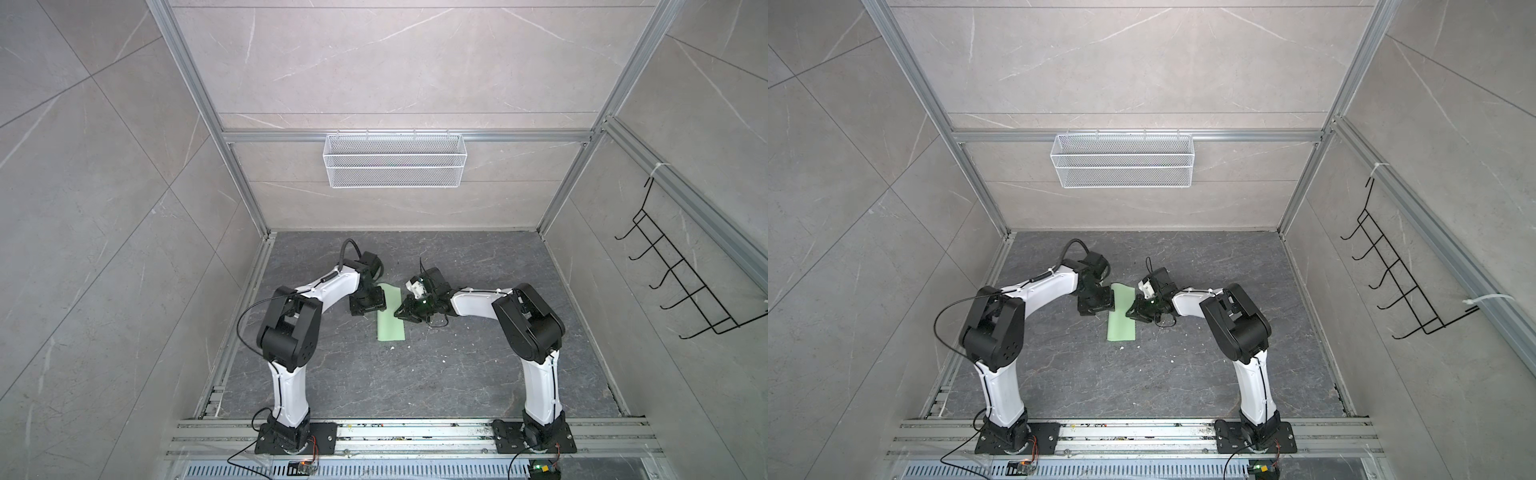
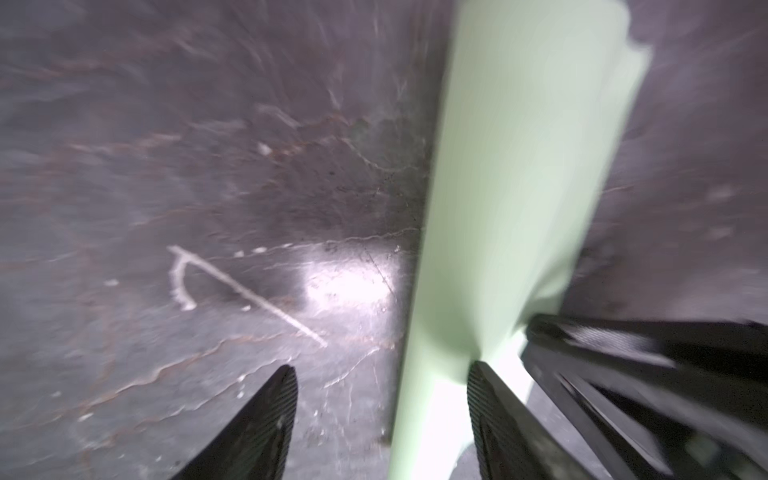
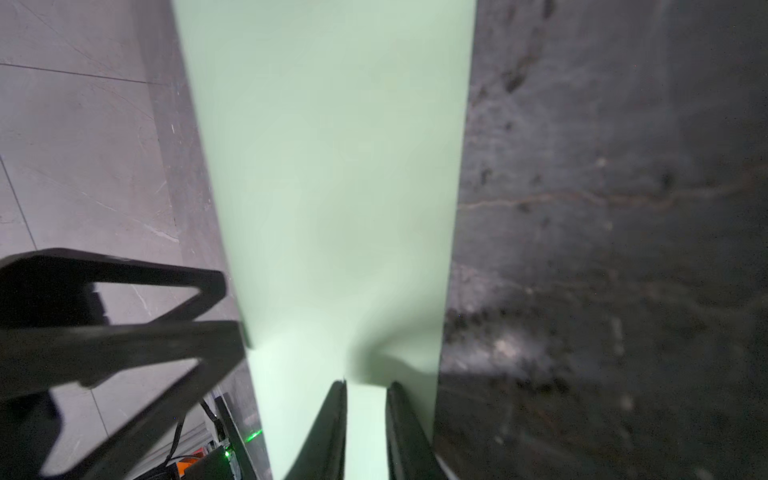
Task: Fold a paper plane with a square sheet of paper (pick it up from the middle)
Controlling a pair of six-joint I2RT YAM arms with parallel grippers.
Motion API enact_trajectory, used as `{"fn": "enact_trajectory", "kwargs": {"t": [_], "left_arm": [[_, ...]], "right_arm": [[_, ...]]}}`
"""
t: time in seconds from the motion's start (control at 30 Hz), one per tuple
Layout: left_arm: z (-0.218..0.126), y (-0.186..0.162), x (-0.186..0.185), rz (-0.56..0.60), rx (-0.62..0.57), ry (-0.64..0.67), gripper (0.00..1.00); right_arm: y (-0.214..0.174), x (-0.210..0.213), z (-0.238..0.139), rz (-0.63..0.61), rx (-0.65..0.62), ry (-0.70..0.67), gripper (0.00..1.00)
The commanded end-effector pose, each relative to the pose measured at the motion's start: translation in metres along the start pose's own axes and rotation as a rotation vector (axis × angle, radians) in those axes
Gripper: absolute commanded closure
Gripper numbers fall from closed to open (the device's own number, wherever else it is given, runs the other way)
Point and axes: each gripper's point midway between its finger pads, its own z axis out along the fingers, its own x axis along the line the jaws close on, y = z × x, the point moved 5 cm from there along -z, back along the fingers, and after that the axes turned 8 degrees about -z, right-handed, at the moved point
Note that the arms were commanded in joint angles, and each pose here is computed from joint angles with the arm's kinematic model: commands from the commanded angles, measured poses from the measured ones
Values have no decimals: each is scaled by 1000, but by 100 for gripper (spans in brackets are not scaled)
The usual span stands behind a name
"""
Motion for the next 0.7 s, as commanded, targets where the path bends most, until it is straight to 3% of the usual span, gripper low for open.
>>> {"fn": "enact_trajectory", "kwargs": {"t": [0.0, 0.1, 0.23, 0.4, 0.67], "left_arm": [[-41, 11, -32, 68, -92, -319, 37], [-43, 6, -45, 111, -80, -455, 47], [-28, -2, -48, 120, -22, -519, 60], [0, -9, -34, 101, 52, -447, 72], [32, -13, -12, 71, 93, -309, 81]], "right_arm": [[-24, -41, 10, 69, 96, -185, 78], [-24, -41, 11, 75, 102, -193, 78], [-23, -38, 13, 74, 104, -184, 79], [-21, -35, 14, 74, 101, -179, 78], [-23, -39, 15, 79, 110, -193, 78]]}}
